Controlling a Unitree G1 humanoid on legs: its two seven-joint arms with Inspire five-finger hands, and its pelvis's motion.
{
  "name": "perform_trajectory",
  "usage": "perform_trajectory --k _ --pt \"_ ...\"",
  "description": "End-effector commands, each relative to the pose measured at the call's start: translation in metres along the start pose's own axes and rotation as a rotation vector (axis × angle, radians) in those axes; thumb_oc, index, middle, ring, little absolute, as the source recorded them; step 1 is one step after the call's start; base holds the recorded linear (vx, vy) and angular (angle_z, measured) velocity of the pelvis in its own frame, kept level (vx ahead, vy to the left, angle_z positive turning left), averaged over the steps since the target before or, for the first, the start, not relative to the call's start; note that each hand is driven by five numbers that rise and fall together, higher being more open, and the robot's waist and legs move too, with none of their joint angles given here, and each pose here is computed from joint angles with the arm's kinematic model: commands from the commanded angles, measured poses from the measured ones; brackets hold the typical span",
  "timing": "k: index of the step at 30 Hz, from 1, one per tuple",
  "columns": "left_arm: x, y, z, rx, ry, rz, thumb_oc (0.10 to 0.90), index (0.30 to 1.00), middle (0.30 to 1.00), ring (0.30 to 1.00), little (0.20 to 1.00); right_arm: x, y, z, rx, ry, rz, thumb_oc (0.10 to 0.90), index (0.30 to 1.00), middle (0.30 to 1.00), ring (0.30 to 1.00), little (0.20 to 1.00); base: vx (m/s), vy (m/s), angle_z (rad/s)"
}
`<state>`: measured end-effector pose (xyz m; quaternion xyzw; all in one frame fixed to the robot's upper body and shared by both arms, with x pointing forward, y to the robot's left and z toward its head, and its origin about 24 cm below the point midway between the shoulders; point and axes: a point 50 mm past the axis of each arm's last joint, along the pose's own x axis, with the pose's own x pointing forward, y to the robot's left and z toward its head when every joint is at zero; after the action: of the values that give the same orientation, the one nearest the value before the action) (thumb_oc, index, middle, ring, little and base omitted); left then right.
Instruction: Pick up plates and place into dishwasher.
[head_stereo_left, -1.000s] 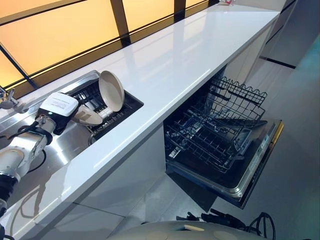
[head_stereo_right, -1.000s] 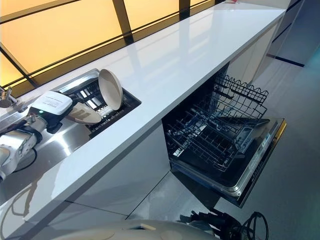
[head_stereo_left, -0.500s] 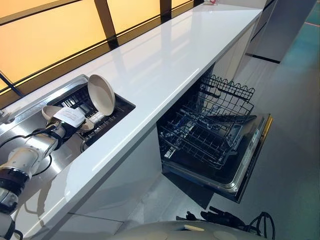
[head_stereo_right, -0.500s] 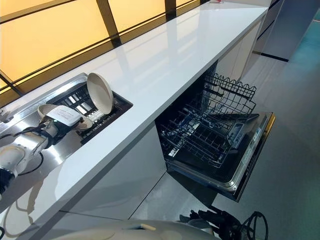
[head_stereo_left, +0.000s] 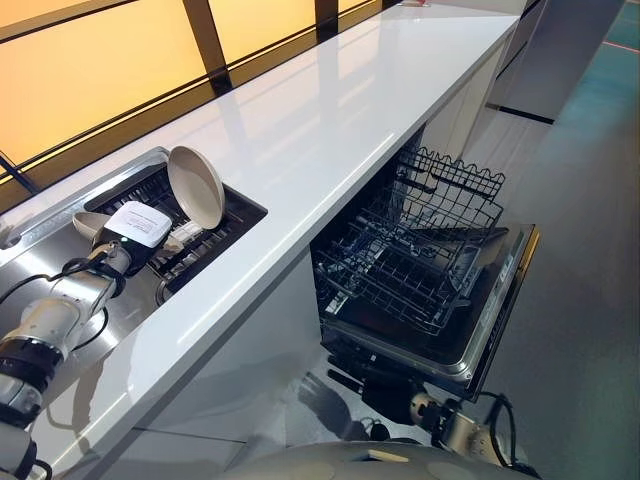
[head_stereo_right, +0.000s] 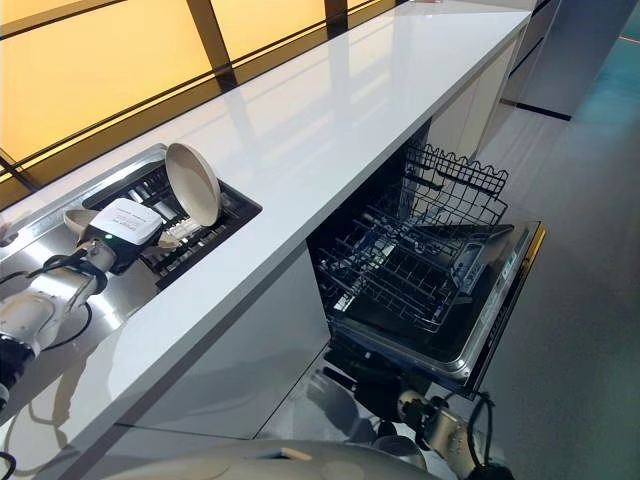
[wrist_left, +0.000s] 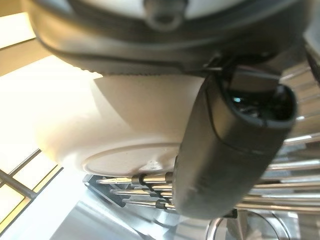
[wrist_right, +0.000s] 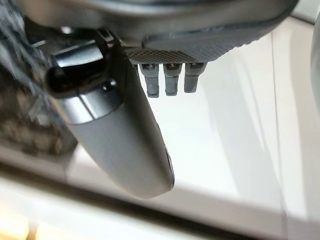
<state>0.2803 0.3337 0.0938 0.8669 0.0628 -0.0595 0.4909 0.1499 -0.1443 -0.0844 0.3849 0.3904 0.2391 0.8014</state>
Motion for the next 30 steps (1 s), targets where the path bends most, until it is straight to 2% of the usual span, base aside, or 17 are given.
perform_trajectory --k 1,4,6,11,14,19,23,25,30 --pt "-0.012 0.061 -0.088 -0.051 0.359 0.317 0.1 0.3 0.3 0.3 0.2 0.004 0.033 0.04 -0.091 -0.159 0.229 0.8 0.9 0.9 0.9 0.9 -0.05 -0.013 0.05" --pt "-0.029 0.072 -0.099 -0.191 0.39 0.518 0.1 0.3 0.3 0.3 0.2 -0.005 0.05 0.061 -0.181 -0.203 0.326 0.8 0.9 0.9 0.9 0.9 -0.06 -0.02 0.01" --pt "-0.042 0.079 -0.101 -0.303 0.404 0.706 0.1 0.3 0.3 0.3 0.2 -0.013 0.063 0.08 -0.258 -0.282 0.389 0.8 0.9 0.9 0.9 0.9 -0.06 -0.024 0.02" --pt "-0.07 0.083 -0.084 -0.439 0.367 1.007 0.1 0.3 0.3 0.3 0.2 -0.04 0.093 0.134 -0.424 -0.636 0.371 0.8 0.9 0.9 0.9 0.9 -0.03 -0.02 0.02" --pt "-0.088 0.083 -0.067 -0.48 0.318 1.177 0.1 0.3 0.3 0.3 0.2 -0.075 0.107 0.173 -0.573 -1.017 0.157 0.8 0.9 0.9 0.9 0.9 -0.02 0.003 0.05" --pt "-0.11 0.093 -0.045 -0.513 0.246 1.352 0.1 0.3 0.3 0.3 0.2 -0.128 0.129 0.19 -0.841 -1.424 -0.203 0.8 0.9 0.9 0.9 0.9 -0.02 0.027 0.06" --pt "-0.115 0.112 -0.029 -0.676 0.041 1.387 0.1 0.3 0.3 0.3 0.2 -0.156 0.15 0.193 -1.05 -1.648 -0.324 0.8 0.9 0.9 0.9 0.9 -0.01 0.011 -0.04" --pt "-0.11 0.127 -0.013 -0.814 -0.137 1.327 0.1 0.3 0.3 0.3 0.2 -0.161 0.165 0.194 -1.2 -1.724 -0.363 0.8 0.9 0.9 0.9 0.9 -0.01 0.003 -0.02" --pt "-0.103 0.155 0.015 -0.985 -0.511 1.185 0.1 0.3 0.3 0.3 0.2 -0.158 0.191 0.201 -1.482 -1.732 -0.371 0.8 0.9 0.9 0.9 0.9 -0.01 -0.009 0.0"
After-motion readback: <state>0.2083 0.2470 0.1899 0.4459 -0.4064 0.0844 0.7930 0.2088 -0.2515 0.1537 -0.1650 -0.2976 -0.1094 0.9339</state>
